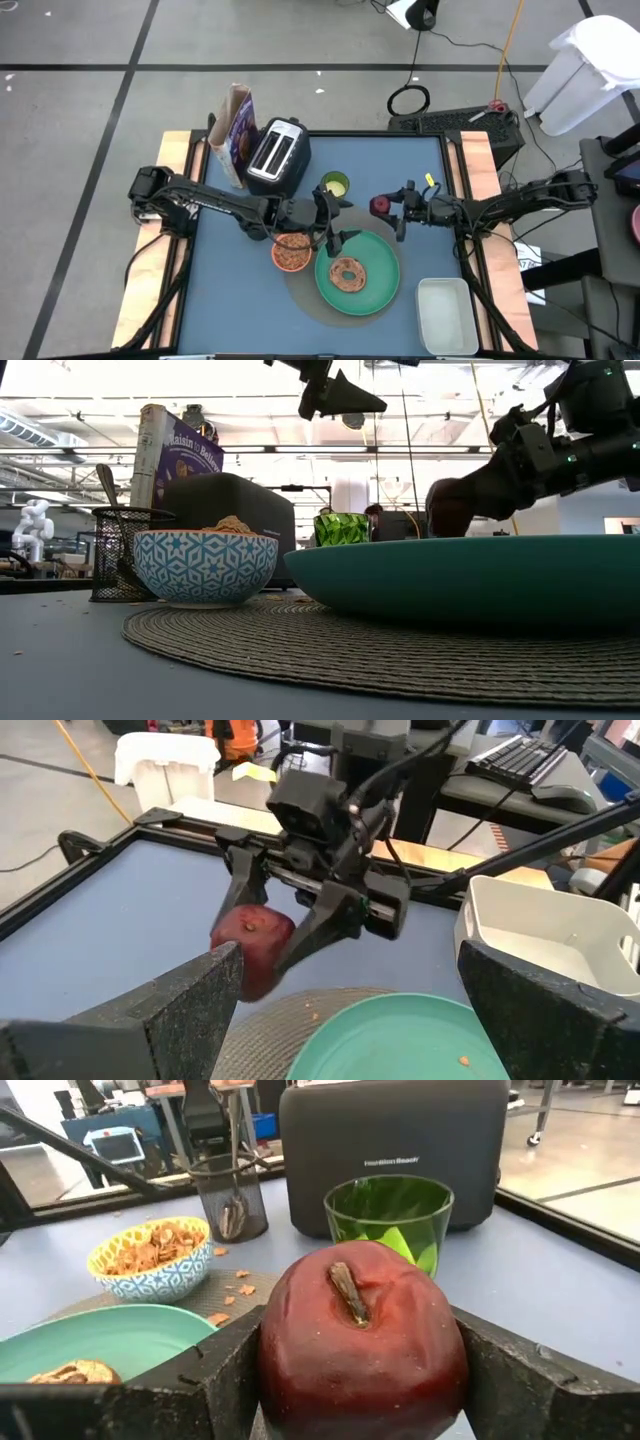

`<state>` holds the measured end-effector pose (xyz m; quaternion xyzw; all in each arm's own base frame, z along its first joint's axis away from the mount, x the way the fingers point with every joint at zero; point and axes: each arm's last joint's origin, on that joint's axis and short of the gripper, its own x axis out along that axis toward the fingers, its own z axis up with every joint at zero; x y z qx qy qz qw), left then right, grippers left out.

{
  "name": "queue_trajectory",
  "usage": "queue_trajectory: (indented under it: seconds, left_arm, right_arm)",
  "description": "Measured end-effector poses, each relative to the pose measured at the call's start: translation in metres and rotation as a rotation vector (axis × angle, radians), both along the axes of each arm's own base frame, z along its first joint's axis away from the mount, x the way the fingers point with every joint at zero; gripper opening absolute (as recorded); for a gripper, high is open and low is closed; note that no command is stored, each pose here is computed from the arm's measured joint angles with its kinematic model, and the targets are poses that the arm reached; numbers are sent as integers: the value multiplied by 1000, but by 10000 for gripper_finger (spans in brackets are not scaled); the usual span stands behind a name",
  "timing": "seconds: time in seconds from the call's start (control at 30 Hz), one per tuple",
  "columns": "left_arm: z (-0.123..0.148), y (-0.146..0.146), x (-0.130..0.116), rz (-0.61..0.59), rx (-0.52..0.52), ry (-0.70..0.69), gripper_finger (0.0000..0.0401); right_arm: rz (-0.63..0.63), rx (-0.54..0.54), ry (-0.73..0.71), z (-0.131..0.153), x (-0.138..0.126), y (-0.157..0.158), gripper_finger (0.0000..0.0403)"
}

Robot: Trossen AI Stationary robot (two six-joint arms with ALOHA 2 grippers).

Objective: Arrange a breakfast setting
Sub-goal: Put the apple on the gray table mat

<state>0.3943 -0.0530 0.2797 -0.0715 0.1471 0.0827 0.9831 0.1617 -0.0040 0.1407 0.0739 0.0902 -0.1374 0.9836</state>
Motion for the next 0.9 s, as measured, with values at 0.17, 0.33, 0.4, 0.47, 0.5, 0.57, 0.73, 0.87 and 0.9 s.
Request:
queue_trajectory:
  seconds: [0.17,0.33,0.4,0.47,0.5,0.57,0.73,0.87,0.9]
  left_arm:
    - [0,3,0,8,-1,0,374]
    - [0,3,0,9,-1,0,374]
    - [0,4,0,10,-1,0,374]
    - [0,4,0,10,-1,0,374]
    - [0,4,0,10,-1,0,374]
    - [0,4,0,10,-1,0,374]
    - [0,4,0,10,-1,0,374]
    - [0,4,0,10,-1,1,374]
    - [0,4,0,10,-1,1,374]
  right_arm:
    - [-5,17,50,-11,5,0,264]
    - [-11,39,67,-20,10,0,264]
    - [-11,37,75,-23,11,0,264]
    - [-11,37,88,-26,12,0,264]
    - [-11,36,100,-28,13,0,264]
    - [-12,35,125,-31,13,0,264]
    - [-11,29,171,-38,13,0,264]
    - [-4,3,207,-43,13,0,264]
    - [-3,1,213,-44,13,0,264]
